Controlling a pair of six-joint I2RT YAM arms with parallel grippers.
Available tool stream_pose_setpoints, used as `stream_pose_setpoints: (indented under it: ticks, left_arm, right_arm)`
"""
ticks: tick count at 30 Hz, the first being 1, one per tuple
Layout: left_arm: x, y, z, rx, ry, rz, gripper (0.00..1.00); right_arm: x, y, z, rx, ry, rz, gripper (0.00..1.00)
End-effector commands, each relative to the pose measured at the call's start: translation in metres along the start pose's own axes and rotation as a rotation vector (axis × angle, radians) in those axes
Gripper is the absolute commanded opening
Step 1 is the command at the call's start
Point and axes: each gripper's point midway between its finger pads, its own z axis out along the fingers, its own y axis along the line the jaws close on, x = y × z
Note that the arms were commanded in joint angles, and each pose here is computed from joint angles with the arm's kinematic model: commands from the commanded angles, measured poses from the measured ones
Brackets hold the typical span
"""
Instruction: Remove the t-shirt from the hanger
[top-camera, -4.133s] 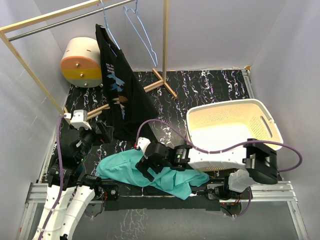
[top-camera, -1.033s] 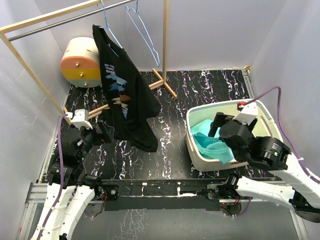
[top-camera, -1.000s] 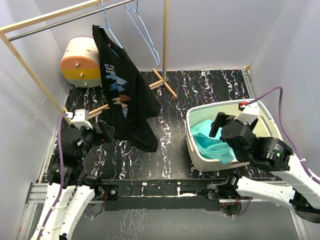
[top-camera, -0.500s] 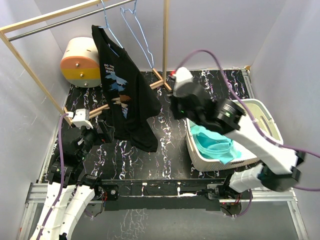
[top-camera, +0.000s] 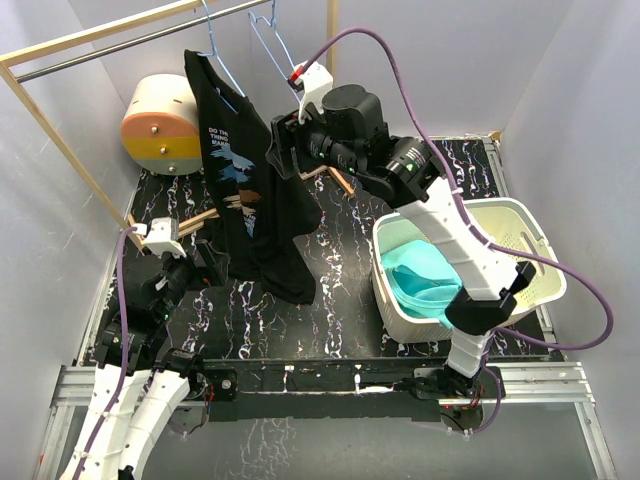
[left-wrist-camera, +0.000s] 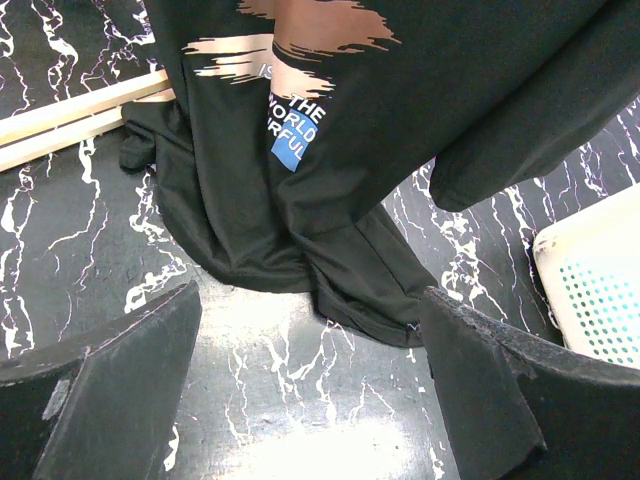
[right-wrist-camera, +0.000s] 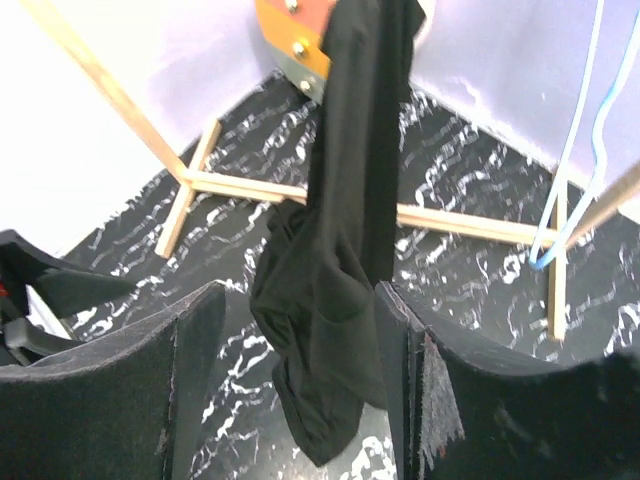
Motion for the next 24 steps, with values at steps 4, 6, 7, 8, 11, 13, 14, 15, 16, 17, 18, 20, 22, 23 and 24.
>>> stream_pose_setpoints:
  ticks: [4, 6, 7, 8, 11, 13, 14, 15, 16, 17, 18, 20, 22, 23, 24]
  left_arm:
    - [0.0, 0.0, 0.001, -0.003, -0.002, -0.002, 0.89]
    - [0.0, 0.001, 0.001, -0.004, -0.003, -0.003, 0.89]
    - [0.001, 0.001, 0.001, -0.005, -0.003, -0.003, 0.89]
    - [0.001, 0.001, 0.001, -0.005, -0.003, -0.003, 0.89]
    - [0.0, 0.002, 0.0, -0.009, -0.006, -0.005, 0.89]
    - [-0.001, 0.002, -0.001, -0.013, -0.011, -0.005, 0.89]
    - [0.0, 0.002, -0.001, -0.013, -0.012, -0.005, 0.89]
    - [-0.001, 0.003, -0.001, -0.014, -0.013, -0.006, 0.89]
    - [-0.001, 0.002, -0.001, -0.014, -0.015, -0.007, 0.89]
    - [0.0, 0.003, -0.001, -0.015, -0.013, -0.007, 0.89]
    - [-0.001, 0.003, -0.001, -0.016, -0.016, -0.007, 0.89]
    - [-0.001, 0.003, -0.001, -0.015, -0.014, -0.007, 0.89]
    - [-0.001, 0.002, -0.001, -0.012, -0.014, -0.006, 0.89]
    - [-0.001, 0.002, -0.001, -0.013, -0.015, -0.006, 0.89]
    - [-0.001, 0.002, -0.001, -0.012, -0.015, -0.006, 0.89]
  right_arm:
    - [-0.078, 0.024, -0.004, -0.109, -0.298, -0.038, 0.64]
    - [-0.083, 0.019, 0.007, -0.075, -0.316, -0.049, 0.63]
    - [-0.084, 0.016, 0.014, -0.056, -0.324, -0.056, 0.62]
    - [-0.085, 0.014, 0.02, -0.039, -0.332, -0.063, 0.62]
    - [-0.085, 0.005, 0.033, 0.001, -0.346, -0.073, 0.6]
    - [-0.083, 0.002, 0.041, 0.0, -0.346, -0.072, 0.6]
    - [-0.082, 0.001, 0.044, 0.001, -0.346, -0.072, 0.6]
    - [-0.082, 0.0, 0.047, 0.002, -0.346, -0.072, 0.59]
    - [-0.081, -0.001, 0.05, 0.006, -0.344, -0.072, 0.59]
    - [-0.08, -0.003, 0.052, 0.01, -0.344, -0.07, 0.58]
    - [-0.079, -0.004, 0.054, 0.013, -0.342, -0.068, 0.56]
    - [-0.078, -0.008, 0.058, 0.021, -0.339, -0.065, 0.49]
    - [-0.077, -0.011, 0.06, 0.026, -0.338, -0.06, 0.39]
    - [-0.076, -0.013, 0.062, 0.029, -0.335, -0.057, 0.31]
    - [-0.076, -0.015, 0.062, 0.031, -0.337, -0.052, 0.22]
